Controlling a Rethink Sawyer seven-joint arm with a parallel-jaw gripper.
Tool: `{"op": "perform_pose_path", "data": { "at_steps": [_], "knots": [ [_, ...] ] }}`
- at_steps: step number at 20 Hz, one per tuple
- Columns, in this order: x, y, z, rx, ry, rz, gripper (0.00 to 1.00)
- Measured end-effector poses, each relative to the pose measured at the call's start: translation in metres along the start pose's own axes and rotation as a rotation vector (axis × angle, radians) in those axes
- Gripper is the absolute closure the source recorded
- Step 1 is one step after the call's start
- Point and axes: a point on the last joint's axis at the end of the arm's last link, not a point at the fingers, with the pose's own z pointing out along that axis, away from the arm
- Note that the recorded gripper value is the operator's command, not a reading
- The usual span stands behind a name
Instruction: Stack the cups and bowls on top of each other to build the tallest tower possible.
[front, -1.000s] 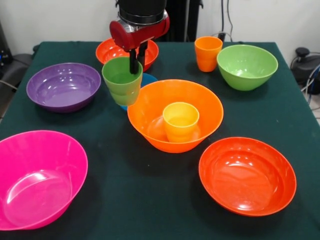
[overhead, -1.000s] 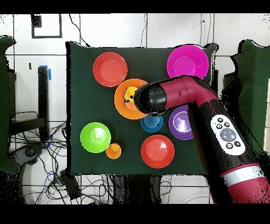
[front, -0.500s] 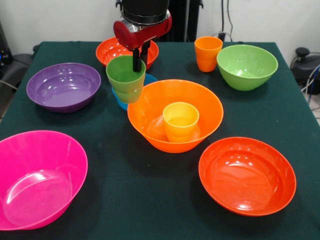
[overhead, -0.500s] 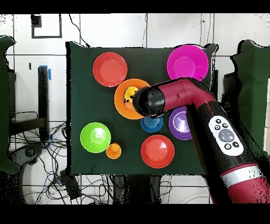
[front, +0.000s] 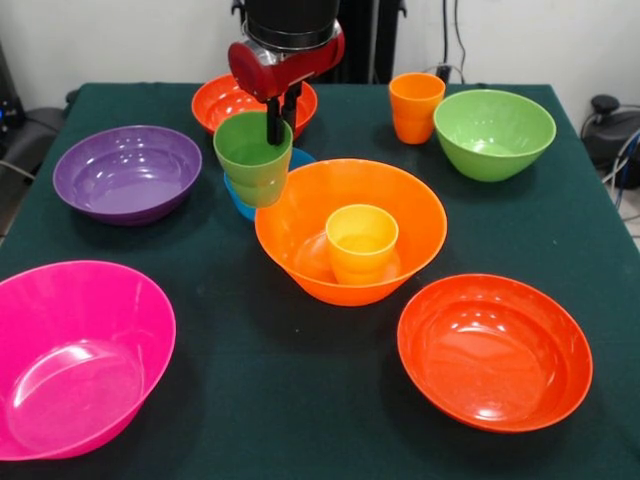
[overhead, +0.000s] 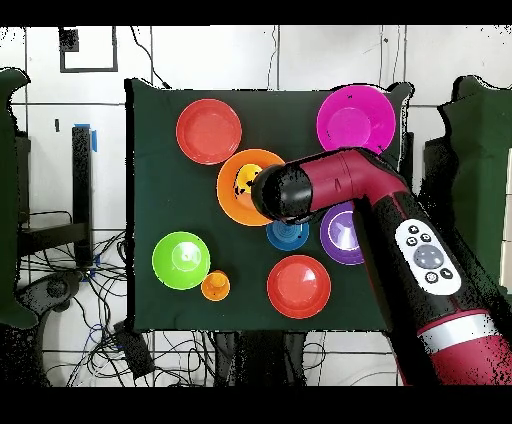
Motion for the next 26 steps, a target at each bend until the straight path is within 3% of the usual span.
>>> {"op": "perform_pose_path", "data": {
  "at_steps": [4,26],
  "knots": [
    [-0.002,0.001,0.0,0.005,-0.019,0.0,1.0],
    [-0.002,0.015,0.008,-0.002,-0.041,-0.017,1.0]
  ]
}}
